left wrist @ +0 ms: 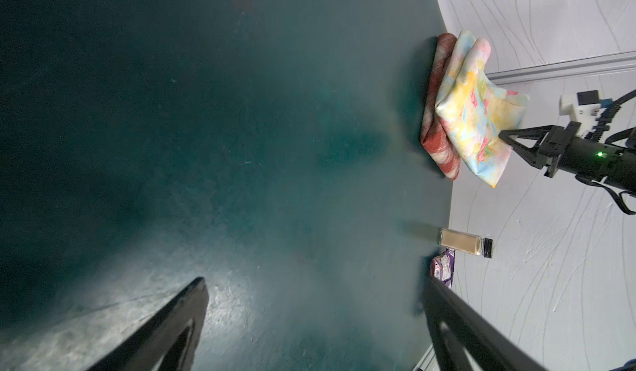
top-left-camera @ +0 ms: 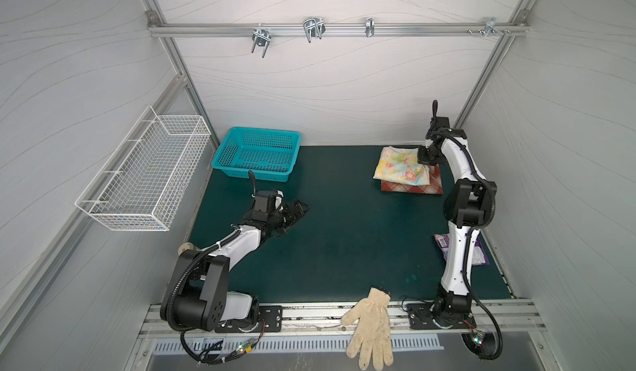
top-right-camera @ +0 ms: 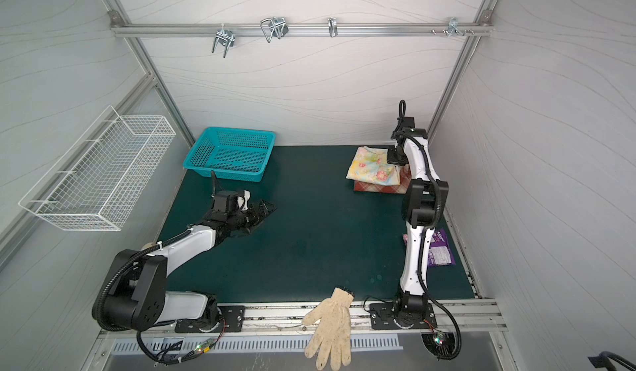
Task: Fold and stack the skirts
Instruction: 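Carry the floral skirt with the right gripper onto the plaid skirt, then open the right gripper to release the floral skirt on the stack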
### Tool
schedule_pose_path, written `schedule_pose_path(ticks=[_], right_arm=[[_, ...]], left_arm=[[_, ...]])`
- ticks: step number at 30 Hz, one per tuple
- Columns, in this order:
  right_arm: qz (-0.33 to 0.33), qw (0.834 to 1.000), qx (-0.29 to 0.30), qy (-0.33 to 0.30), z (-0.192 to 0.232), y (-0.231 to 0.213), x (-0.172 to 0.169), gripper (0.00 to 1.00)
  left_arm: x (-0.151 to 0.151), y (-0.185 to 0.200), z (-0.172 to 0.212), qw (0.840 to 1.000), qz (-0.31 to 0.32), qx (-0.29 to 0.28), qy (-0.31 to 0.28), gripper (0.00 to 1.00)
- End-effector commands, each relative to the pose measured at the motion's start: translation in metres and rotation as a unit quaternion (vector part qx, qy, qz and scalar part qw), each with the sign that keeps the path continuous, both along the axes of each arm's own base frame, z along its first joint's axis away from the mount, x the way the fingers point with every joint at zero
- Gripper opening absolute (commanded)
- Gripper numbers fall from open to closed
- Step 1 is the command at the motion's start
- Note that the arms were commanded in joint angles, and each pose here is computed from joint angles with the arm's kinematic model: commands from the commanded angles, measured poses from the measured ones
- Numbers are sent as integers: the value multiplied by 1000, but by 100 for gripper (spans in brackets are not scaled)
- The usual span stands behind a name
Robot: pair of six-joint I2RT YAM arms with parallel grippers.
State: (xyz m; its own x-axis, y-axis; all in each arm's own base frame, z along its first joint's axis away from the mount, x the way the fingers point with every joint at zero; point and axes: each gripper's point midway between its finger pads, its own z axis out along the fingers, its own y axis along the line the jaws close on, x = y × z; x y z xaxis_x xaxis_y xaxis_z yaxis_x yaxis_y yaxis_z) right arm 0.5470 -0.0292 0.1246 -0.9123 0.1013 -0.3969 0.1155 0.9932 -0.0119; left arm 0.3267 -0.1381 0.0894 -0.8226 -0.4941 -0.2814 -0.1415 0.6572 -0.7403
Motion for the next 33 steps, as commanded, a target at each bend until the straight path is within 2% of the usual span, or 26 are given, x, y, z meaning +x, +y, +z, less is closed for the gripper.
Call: schedule_pose_path(ticks=[1,3,6,10,12,13,18,21,24,27,30,33], right_arm=[[-20,999,6,26,-22,-13,-7,0],[-26,999,5,29,-26,-16,-10,0],[-33,999,0,34,-30,-20,-14,11],[-53,998,17,15,-13,-19,-18,53],[-52,998,36,-5,3,-12,-18,67],[-51,997,46,-16,14,-8,-19,98],[-30,993,96,-64,66,27,-28,99],[-5,989,111,-97,96,54,-40,99],[24,983,120,-133,116,84,-58,99],[42,976,130,-170,124,112,-76,99],[53,972,97,-206,125,129,-96,99],[65,971,82,-215,115,137,-117,99]], left_arm=[[14,1,17,1000,3,3,-26,97],[13,2,17,1000,6,6,-26,97],[13,3,20,1000,8,8,-27,97],[11,5,27,999,13,11,-30,97],[11,9,32,999,19,19,-33,97],[12,9,35,999,20,21,-34,99],[9,21,56,996,40,50,-55,99],[6,37,69,991,53,102,-66,99],[1,58,74,982,68,170,-46,99],[2,74,73,971,81,221,-36,99],[10,77,61,969,89,229,-34,99],[15,82,49,960,66,271,-19,99]])
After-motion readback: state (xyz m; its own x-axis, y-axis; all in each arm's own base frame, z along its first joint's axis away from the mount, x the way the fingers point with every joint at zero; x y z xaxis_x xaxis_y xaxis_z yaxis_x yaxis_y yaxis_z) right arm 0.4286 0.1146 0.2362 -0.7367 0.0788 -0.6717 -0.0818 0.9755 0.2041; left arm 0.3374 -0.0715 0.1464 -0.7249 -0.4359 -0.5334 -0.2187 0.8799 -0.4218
